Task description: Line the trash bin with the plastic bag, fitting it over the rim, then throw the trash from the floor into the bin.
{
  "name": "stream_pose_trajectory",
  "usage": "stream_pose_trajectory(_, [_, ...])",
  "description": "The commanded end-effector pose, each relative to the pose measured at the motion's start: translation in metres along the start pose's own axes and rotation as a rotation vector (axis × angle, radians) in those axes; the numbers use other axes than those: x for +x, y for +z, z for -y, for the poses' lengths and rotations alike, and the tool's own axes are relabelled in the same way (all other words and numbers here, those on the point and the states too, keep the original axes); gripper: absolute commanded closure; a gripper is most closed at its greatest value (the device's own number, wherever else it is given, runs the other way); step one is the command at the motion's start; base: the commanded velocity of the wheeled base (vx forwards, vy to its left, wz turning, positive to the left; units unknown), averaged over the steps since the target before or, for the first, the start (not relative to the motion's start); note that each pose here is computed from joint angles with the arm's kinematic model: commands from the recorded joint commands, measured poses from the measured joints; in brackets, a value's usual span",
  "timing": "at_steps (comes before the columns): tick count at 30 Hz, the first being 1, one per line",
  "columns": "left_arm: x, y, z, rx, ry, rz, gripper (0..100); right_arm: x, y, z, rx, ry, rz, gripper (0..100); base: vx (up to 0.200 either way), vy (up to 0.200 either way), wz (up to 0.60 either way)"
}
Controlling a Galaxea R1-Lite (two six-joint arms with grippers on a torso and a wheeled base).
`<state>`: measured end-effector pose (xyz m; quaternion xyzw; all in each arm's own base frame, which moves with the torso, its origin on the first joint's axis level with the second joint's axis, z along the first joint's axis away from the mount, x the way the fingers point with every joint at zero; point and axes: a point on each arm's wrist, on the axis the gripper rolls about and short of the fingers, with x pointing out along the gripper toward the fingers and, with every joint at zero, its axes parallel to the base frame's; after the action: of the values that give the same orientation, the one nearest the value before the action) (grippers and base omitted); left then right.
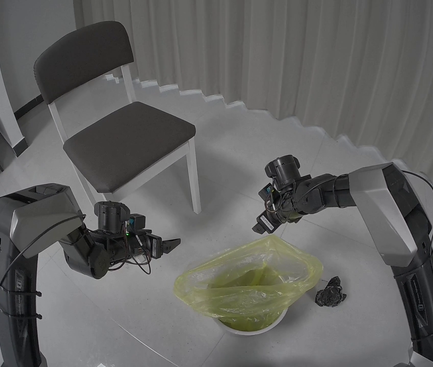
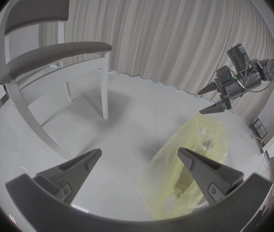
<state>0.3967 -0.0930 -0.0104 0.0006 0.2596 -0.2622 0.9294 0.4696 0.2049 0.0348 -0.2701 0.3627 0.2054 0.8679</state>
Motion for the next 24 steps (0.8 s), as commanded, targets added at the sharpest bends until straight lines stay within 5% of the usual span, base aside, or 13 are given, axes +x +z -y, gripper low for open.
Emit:
stream_pose_trajectory(1, [0.002, -0.006, 0.001, 0.003, -0.003, 0.004, 0, -0.022, -0.009, -0.001, -0.002, 0.03, -0.047, 0, 0.0, 0.0, 0.0])
stream_pose_trajectory(15, [0.006, -0.01, 0.009, 0.014, -0.018, 0.01, 0, -0.009, -0.064, 0.044, 0.068, 0.033, -0.182, 0, 0.0, 0.0, 0.0])
stream_pose_trajectory(24, [0.004, -0.012, 0.01, 0.012, -0.015, 0.001, 0, -0.009, -0.071, 0.026, 0.057, 0.113, -0.196, 0, 0.0, 0.0, 0.0])
